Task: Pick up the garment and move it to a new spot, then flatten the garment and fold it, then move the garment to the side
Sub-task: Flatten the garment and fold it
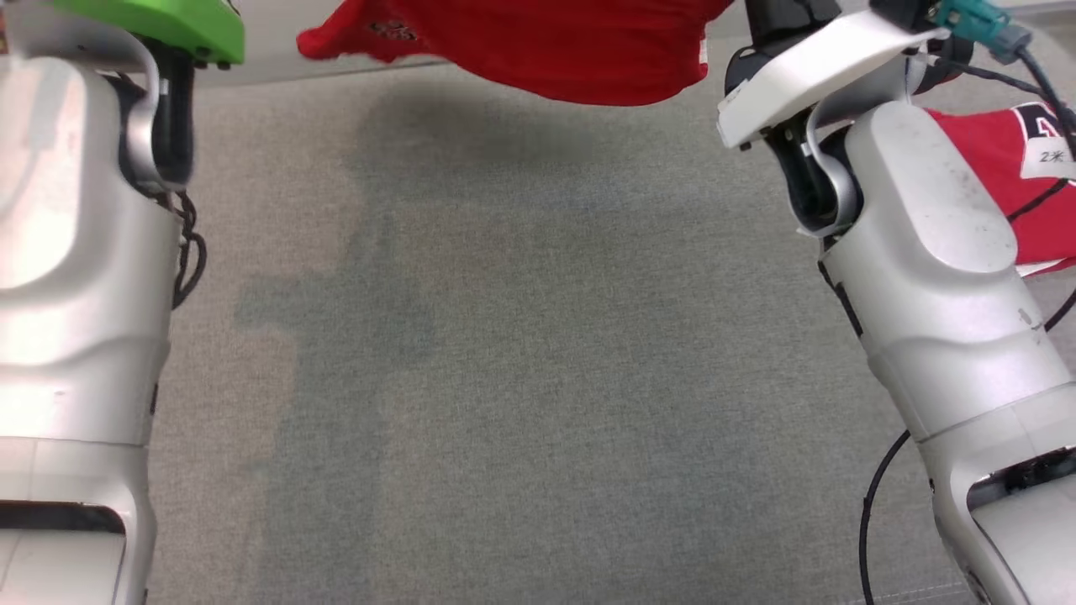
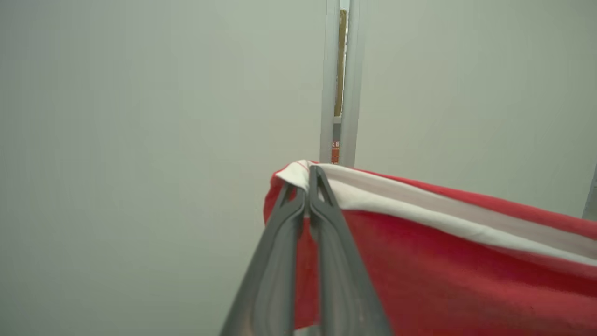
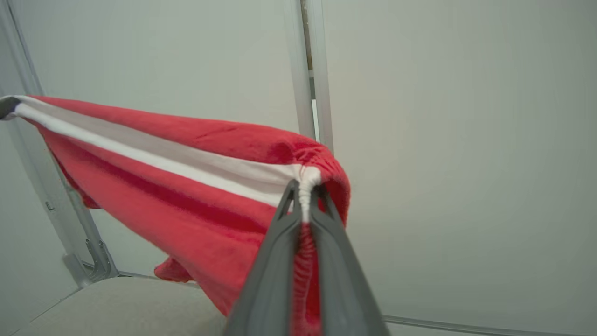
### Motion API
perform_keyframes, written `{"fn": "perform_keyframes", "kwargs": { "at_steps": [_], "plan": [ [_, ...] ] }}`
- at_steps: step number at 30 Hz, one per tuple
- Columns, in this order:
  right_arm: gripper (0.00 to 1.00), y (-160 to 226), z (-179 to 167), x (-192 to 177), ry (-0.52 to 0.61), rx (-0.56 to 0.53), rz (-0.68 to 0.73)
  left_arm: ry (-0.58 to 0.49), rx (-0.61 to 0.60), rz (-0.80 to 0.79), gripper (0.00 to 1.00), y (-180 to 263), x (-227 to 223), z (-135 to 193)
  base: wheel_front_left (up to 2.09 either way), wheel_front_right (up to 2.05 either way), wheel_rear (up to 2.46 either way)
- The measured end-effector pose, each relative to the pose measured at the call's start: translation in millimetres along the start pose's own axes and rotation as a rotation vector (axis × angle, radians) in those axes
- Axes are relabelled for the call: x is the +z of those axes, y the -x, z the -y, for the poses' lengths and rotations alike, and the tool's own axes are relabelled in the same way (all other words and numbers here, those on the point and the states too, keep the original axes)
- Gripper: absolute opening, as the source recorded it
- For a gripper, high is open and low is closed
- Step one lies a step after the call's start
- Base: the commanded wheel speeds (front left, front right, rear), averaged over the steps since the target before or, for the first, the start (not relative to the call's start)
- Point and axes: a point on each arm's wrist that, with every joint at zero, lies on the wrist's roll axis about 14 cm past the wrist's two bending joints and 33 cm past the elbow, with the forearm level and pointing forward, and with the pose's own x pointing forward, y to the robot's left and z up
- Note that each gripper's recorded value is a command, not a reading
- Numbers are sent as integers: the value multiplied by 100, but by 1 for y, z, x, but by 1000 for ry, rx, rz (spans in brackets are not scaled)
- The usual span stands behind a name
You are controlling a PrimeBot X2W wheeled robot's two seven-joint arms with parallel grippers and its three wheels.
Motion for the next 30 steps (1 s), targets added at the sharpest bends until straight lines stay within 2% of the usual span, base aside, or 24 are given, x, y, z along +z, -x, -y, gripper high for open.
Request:
{"fn": "perform_keyframes", "kwargs": {
  "at_steps": [3, 7, 11, 13, 20, 30],
  "plan": [
    [0, 4, 3, -55, -11, -7, -125, 49, 25, -108, 0, 10, -54, -8, 0, 0, 0],
    [0, 27, 2, -126, -59, -14, -284, 113, 84, -284, 0, 48, -136, -21, 0, 0, 0],
    [0, 48, -3, -158, -138, -20, -327, 169, 140, -383, 0, 84, -182, -31, 0, 0, 0],
    [0, 64, -8, -170, -175, -20, -346, 195, 167, -386, 0, 100, -188, -36, 0, 0, 0],
    [0, 99, -24, -149, -269, -15, -277, 216, 243, -323, 0, 148, -171, -44, 0, 0, 0],
    [0, 169, -43, -115, -358, -59, -223, 271, 310, -249, 0, 228, -125, -26, 0, 0, 0]
  ]
}}
